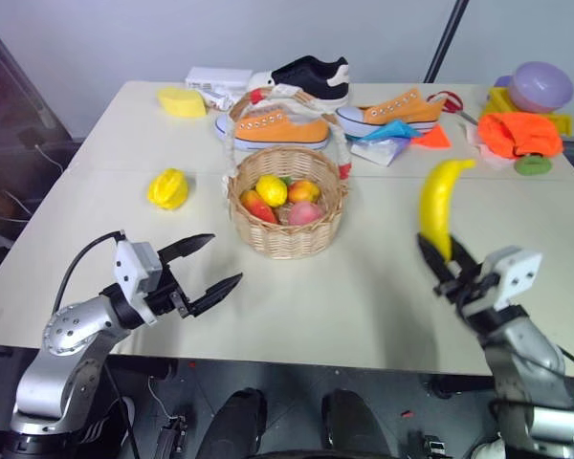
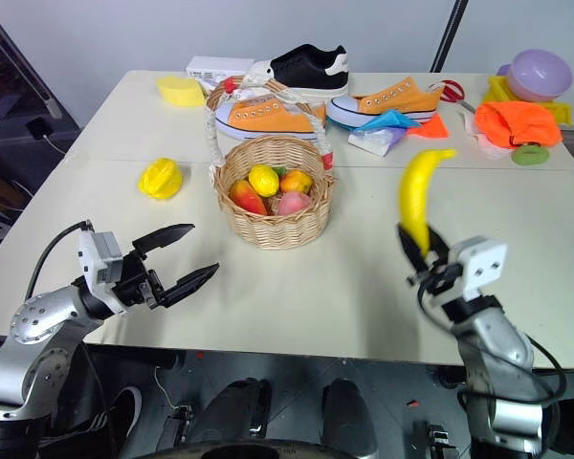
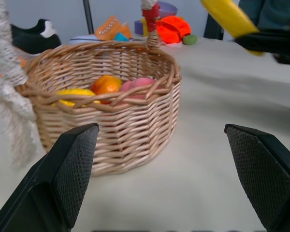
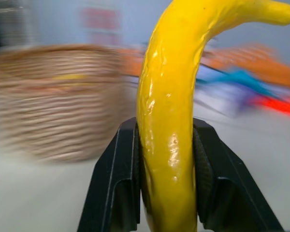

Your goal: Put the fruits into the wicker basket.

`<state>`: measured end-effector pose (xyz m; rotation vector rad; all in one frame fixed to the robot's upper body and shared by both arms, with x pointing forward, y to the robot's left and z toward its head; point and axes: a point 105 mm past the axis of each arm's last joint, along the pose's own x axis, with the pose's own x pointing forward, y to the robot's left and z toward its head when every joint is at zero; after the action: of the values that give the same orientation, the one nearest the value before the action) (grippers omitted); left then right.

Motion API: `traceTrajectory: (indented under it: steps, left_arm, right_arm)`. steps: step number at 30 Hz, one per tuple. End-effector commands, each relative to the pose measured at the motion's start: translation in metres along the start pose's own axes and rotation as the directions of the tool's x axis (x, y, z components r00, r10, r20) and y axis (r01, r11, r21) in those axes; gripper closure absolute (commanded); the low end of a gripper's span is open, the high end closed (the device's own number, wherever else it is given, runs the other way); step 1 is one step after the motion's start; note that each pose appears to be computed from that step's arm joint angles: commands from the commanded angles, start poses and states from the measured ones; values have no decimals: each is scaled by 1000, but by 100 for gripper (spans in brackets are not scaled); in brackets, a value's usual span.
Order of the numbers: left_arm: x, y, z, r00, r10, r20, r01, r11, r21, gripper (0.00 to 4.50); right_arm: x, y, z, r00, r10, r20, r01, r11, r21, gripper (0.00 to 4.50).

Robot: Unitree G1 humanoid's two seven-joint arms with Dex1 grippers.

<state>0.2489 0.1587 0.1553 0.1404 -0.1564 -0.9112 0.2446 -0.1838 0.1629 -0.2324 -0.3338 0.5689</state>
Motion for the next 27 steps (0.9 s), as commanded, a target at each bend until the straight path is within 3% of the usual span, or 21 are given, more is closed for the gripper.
traceTrajectory:
  steps: [1,5,9,12,16,18,23,27]
  left_arm:
    - [-7,6,-2,1000,31,1,-31,999,17,0]
    - [-12,12,-3,999,46,-5,-46,998,39,0]
    - [-11,16,4,997,69,30,-70,996,53,0]
    - [-9,16,7,996,76,48,-78,996,49,0]
    - [-7,14,7,996,78,48,-80,995,51,0]
    - [-8,14,7,995,85,47,-87,995,53,0]
    - [-10,12,6,993,105,49,-107,993,49,0]
    - [-6,11,9,993,104,61,-107,993,50,0]
  right_arm:
    - [0,3,16,985,168,38,-163,981,-107,321]
    - [5,23,26,911,412,23,-412,904,113,321]
    - [15,33,26,824,565,-45,-528,794,300,321]
    - [29,47,17,751,647,-129,-594,748,297,321]
    - [60,59,16,726,672,-146,-615,729,299,321]
    - [85,55,21,774,618,-139,-554,767,324,321]
    - [133,54,44,819,556,-142,-488,805,337,321]
    - [156,53,41,844,499,-196,-406,833,376,321]
